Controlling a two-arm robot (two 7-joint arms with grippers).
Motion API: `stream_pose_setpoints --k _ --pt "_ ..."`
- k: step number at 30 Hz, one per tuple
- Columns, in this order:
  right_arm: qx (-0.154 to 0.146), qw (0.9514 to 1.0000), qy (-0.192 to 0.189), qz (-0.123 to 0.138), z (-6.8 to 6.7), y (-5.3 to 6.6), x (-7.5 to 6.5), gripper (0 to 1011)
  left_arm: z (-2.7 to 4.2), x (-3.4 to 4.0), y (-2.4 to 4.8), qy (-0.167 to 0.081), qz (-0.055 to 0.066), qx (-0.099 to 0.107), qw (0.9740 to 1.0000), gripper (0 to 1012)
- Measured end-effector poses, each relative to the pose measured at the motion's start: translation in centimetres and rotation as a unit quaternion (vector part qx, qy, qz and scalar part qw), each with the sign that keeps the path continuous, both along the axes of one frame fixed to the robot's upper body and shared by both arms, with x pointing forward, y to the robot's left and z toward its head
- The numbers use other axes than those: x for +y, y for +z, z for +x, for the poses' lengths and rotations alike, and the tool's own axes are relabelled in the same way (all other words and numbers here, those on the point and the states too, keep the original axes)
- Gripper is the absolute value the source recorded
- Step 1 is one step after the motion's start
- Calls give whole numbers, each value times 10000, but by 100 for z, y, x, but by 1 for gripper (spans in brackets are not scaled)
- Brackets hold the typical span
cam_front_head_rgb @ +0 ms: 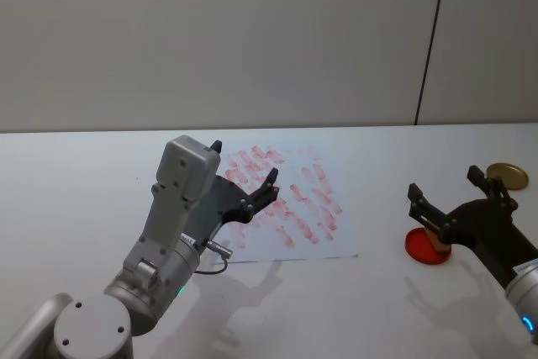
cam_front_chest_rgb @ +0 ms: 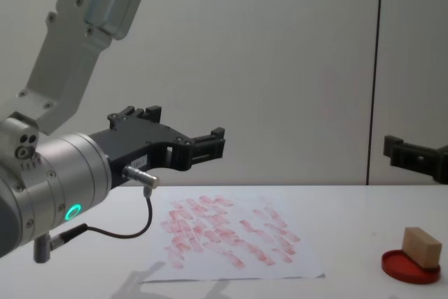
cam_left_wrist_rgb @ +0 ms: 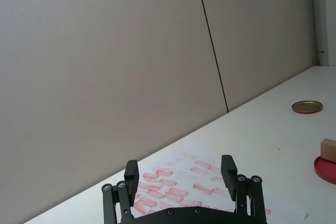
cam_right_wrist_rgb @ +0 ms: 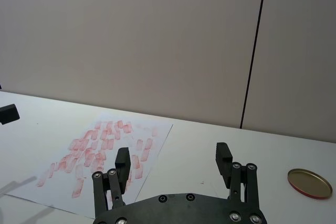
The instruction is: Use the one hand to pick up the stamp and affix it onto the A4 paper.
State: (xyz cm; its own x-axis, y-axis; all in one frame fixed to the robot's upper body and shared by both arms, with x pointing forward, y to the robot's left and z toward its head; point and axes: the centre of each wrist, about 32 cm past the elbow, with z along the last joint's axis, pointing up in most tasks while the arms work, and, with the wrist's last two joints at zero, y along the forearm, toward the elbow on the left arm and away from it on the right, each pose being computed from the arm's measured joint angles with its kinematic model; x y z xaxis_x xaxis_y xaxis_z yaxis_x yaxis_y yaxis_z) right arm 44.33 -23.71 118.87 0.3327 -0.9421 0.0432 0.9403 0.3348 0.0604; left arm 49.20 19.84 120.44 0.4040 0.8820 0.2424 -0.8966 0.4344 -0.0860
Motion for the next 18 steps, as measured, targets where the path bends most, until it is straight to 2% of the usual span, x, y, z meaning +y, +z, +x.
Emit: stream_pose_setpoints --k 10,18 --pt "13 10000 -4 4 0 -1 5 1001 0 0 0 0 0 0 10000 993" --pt "220 9996 -154 31 -9 9 64 1001 0 0 0 0 0 0 10000 993"
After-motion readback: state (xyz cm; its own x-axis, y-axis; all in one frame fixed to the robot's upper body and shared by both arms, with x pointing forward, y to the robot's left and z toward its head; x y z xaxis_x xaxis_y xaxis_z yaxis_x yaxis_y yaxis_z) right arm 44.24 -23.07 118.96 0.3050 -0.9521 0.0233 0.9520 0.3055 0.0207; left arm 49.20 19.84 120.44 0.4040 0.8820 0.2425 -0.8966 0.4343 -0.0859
